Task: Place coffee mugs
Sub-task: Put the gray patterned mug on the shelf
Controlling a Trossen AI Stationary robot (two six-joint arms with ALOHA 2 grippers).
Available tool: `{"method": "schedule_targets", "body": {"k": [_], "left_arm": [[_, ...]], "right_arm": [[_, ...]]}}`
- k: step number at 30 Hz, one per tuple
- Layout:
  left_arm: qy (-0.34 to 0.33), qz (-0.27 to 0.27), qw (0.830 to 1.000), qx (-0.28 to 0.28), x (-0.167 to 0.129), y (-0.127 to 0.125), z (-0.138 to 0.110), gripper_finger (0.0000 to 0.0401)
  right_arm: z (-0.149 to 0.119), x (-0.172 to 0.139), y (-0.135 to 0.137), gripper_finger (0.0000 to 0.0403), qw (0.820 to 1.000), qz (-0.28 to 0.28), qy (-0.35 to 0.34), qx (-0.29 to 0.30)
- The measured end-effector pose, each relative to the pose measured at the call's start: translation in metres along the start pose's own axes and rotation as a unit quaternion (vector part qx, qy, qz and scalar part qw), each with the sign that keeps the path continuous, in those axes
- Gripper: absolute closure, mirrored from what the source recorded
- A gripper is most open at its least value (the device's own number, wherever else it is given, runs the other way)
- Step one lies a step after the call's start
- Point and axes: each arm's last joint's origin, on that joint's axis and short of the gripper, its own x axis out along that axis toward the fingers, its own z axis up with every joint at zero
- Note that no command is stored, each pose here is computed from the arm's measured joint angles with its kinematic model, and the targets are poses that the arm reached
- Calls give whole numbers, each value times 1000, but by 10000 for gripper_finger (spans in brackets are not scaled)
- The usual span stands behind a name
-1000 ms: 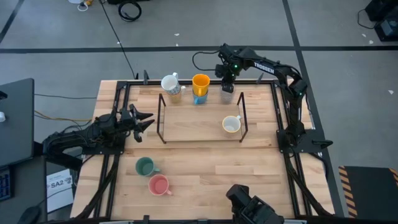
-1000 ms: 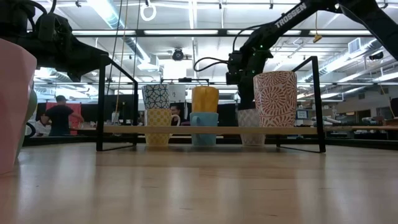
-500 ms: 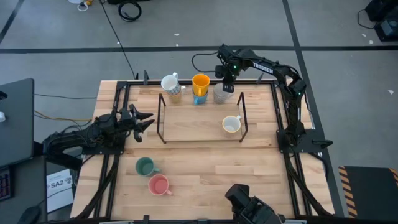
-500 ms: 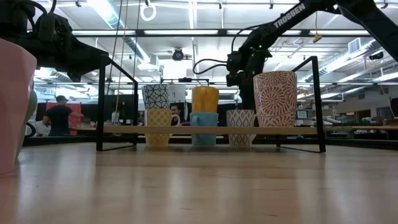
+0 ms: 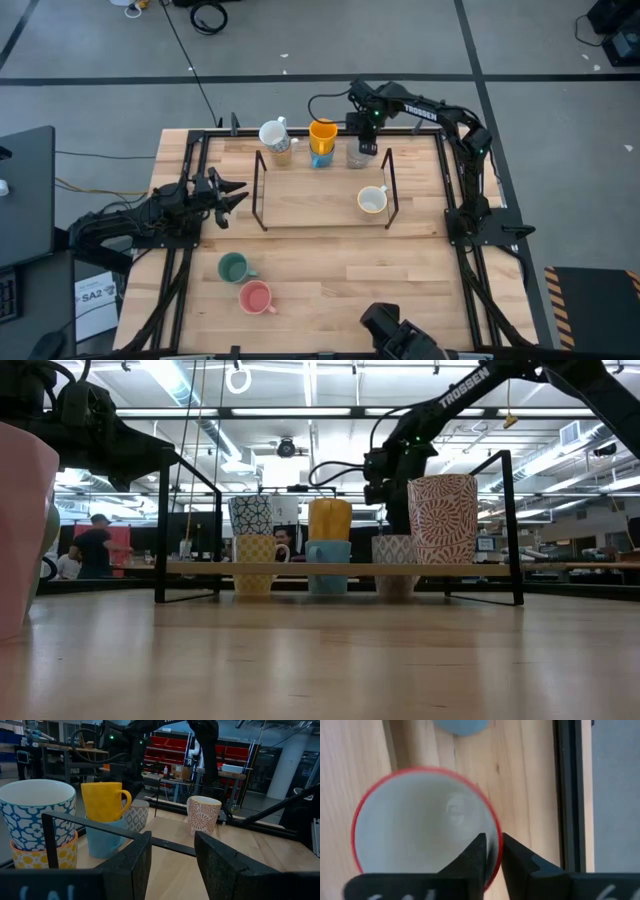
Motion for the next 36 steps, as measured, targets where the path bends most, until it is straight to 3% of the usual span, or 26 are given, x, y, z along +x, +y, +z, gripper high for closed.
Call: {"method": "schedule_targets", "body": {"k": [3,12,21,28,36], "left_arm": [[0,0,1000,0,0,0,0,245],[0,0,1000,0,0,0,0,245],[0,0,1000,0,0,0,0,245],[0,0,1000,0,0,0,0,245],[0,0,1000,0,0,0,0,245]], "right_arm": [[2,0,3,380,1000,2,1,-5],[6,-3,8,378,1000,3,5,-29],[24,-45,18,380,999,5,3,-52],[37,-74,45,380,997,25,13,-78],[45,-73,78,380,991,53,41,-113]]}}
